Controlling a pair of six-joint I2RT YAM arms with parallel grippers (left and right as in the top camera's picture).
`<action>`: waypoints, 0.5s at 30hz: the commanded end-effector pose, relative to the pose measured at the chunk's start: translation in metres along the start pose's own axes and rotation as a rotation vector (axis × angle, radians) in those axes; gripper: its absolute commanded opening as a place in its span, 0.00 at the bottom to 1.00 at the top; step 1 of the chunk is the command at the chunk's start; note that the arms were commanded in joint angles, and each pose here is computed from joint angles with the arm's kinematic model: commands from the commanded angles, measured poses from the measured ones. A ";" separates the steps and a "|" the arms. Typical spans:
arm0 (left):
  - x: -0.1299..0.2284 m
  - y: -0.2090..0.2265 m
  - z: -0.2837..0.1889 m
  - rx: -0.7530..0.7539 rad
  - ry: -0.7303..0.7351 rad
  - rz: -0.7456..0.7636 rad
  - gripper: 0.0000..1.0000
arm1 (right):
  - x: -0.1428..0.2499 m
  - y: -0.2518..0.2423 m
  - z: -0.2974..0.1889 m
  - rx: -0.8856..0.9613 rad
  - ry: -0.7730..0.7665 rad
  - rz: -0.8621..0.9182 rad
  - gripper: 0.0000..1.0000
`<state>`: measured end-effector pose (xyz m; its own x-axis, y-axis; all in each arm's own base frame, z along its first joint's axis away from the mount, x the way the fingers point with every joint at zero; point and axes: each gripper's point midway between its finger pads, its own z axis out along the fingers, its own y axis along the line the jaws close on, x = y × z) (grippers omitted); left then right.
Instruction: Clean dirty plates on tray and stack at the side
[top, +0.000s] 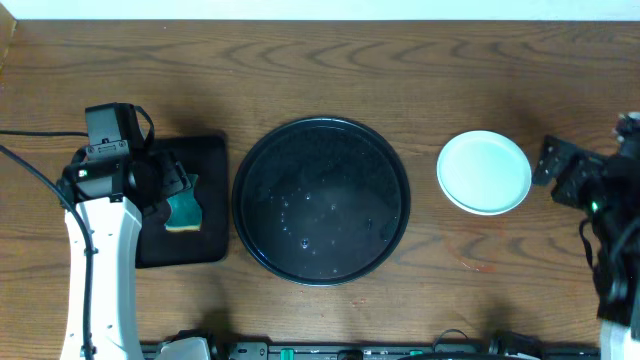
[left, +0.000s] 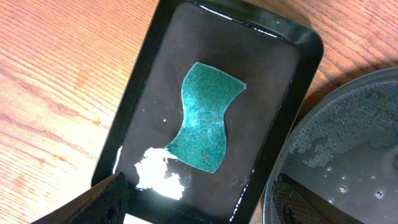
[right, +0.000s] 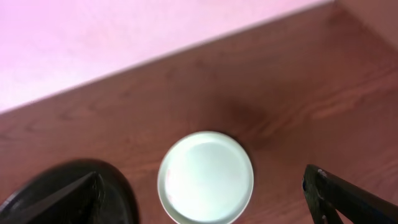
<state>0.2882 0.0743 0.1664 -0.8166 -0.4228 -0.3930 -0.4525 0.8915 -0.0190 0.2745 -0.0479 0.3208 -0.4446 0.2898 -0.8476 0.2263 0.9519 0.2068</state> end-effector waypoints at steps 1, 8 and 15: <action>-0.004 0.001 -0.004 -0.001 -0.010 -0.022 0.75 | -0.007 0.007 -0.025 -0.023 -0.063 0.006 0.99; -0.003 0.001 -0.004 -0.001 -0.010 -0.022 0.75 | 0.006 0.012 -0.048 -0.056 -0.054 0.090 0.99; -0.003 0.001 -0.004 -0.001 -0.010 -0.022 0.75 | 0.015 0.006 -0.044 -0.024 -0.015 0.057 0.99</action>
<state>0.2882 0.0743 0.1664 -0.8164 -0.4232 -0.3930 -0.4528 0.8914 -0.0191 0.2296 -0.0327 0.3267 -0.4238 0.3553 -0.8331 0.2343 0.9315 0.2781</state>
